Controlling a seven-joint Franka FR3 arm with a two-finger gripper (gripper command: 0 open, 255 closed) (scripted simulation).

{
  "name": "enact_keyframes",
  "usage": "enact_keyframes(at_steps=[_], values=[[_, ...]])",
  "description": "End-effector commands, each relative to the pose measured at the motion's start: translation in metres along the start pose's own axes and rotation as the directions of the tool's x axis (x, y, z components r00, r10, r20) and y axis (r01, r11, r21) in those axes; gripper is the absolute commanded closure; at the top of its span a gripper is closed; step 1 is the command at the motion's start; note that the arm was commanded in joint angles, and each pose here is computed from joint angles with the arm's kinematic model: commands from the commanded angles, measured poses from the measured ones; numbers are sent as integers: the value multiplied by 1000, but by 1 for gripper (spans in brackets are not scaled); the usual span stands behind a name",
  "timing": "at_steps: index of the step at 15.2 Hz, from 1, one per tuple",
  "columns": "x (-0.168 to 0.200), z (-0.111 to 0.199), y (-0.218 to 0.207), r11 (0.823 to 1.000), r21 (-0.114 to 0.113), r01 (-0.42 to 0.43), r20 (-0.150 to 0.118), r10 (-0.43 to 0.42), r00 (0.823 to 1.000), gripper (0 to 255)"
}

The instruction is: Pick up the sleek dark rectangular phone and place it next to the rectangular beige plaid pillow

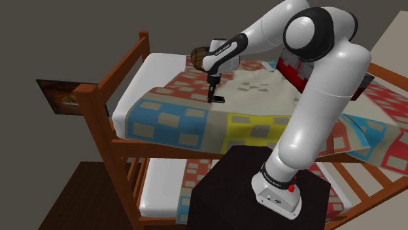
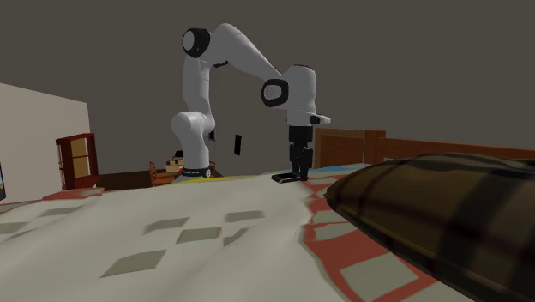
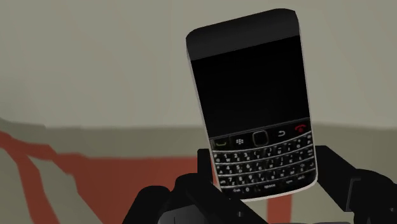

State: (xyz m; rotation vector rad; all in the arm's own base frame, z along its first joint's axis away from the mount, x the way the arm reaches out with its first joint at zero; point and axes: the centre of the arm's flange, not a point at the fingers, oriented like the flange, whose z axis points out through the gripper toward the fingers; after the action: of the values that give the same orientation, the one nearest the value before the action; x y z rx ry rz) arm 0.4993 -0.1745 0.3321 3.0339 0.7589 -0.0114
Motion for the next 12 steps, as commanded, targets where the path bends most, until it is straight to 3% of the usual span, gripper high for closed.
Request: enact_keyframes(at_steps=[1,12], values=[[0,0,0,1000,0,0,0,0,1000,255],[-1,-53,1,1000,0,0,0,0,1000,255]])
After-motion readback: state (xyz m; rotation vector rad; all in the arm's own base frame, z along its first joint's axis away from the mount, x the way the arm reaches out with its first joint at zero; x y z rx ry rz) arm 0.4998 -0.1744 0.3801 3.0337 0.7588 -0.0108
